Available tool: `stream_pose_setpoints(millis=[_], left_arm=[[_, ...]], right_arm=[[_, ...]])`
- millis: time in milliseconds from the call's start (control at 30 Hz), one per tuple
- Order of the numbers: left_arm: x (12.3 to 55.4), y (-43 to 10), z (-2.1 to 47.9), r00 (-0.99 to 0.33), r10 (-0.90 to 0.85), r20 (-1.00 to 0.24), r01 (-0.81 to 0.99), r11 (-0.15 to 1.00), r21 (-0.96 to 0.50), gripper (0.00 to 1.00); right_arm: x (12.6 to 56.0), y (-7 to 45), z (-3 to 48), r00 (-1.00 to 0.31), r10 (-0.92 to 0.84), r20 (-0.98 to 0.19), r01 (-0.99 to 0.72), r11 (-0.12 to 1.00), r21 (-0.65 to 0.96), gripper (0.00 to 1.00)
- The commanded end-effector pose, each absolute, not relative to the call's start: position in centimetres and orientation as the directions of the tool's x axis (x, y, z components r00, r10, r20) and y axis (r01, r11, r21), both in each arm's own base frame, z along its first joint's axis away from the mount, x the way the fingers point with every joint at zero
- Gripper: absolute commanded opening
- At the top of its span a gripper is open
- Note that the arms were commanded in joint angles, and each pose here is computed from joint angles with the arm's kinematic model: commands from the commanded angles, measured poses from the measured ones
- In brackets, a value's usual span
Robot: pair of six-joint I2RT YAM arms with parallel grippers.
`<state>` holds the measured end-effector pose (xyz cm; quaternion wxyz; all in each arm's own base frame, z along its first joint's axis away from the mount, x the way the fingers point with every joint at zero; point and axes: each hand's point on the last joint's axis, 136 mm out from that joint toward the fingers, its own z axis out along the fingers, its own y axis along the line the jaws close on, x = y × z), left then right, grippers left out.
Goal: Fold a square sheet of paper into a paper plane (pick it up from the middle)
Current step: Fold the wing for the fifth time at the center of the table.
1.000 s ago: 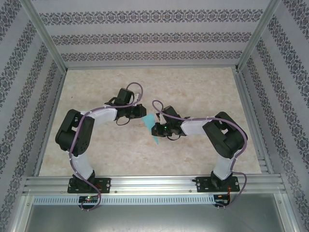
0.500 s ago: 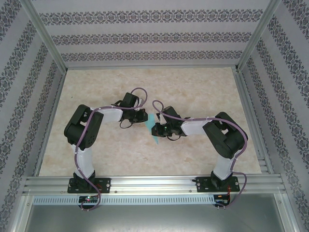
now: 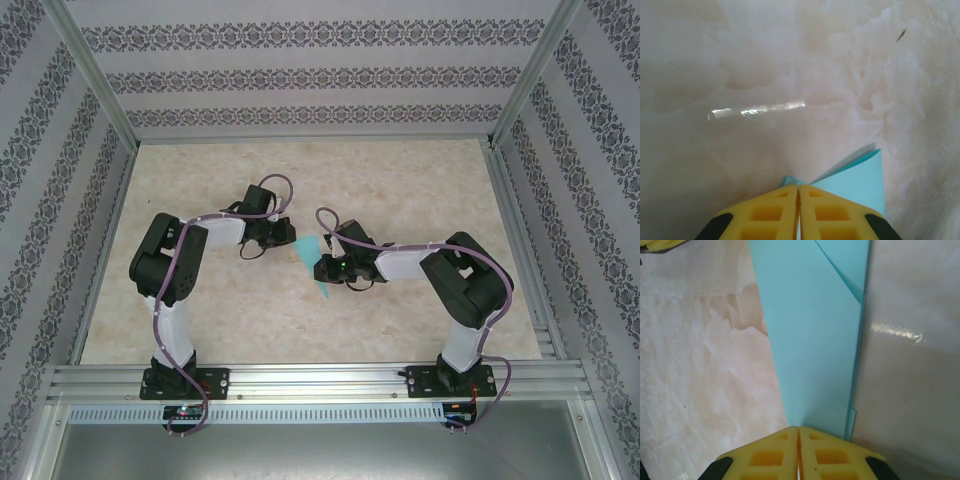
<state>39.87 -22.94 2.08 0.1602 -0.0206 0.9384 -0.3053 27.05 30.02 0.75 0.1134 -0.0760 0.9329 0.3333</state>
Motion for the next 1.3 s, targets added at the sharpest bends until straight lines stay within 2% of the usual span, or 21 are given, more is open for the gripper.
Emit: stream_pose_setpoints(millis=[0, 267, 467, 667, 833, 1067, 1267], left_arm=[[42.2, -19.4, 1.6, -0.923, -0.171, -0.345, 0.019, 0.875, -0.484, 0.12], [39.9, -22.6, 6.8, -0.915, -0.141, -0.379, 0.120, 0.800, -0.588, 0.14], [37.6, -25.4, 8.2, -0.919, -0.129, -0.373, 0.166, 0.731, -0.662, 0.14], [36.0, -27.7, 5.2, -0.951, -0.061, -0.304, 0.163, 0.736, -0.657, 0.13], [35.4, -27.5, 2.4, -0.968, -0.050, -0.245, 0.115, 0.779, -0.616, 0.13], [35.1, -25.2, -0.8, -0.979, -0.062, -0.195, 0.035, 0.887, -0.460, 0.11], [34.1, -22.9, -3.7, -0.986, -0.091, -0.141, -0.037, 0.938, -0.346, 0.10]], right_arm=[[20.2, 22.0, -6.8, -0.997, -0.066, 0.042, -0.048, 0.941, 0.335, 0.10], [21.0, 22.9, -5.3, -0.997, -0.074, 0.005, -0.066, 0.926, 0.372, 0.10], [21.8, 23.7, -4.4, -0.997, -0.074, -0.015, -0.074, 0.915, 0.397, 0.10], [22.4, 24.3, -4.1, -0.997, -0.072, -0.029, -0.077, 0.907, 0.413, 0.10], [22.3, 24.3, -4.2, -0.996, -0.079, -0.030, -0.084, 0.904, 0.419, 0.10], [21.1, 24.2, -4.4, -0.993, -0.120, -0.016, -0.115, 0.896, 0.429, 0.10], [18.4, 24.5, -3.8, -0.979, -0.202, -0.013, -0.185, 0.864, 0.468, 0.10]])
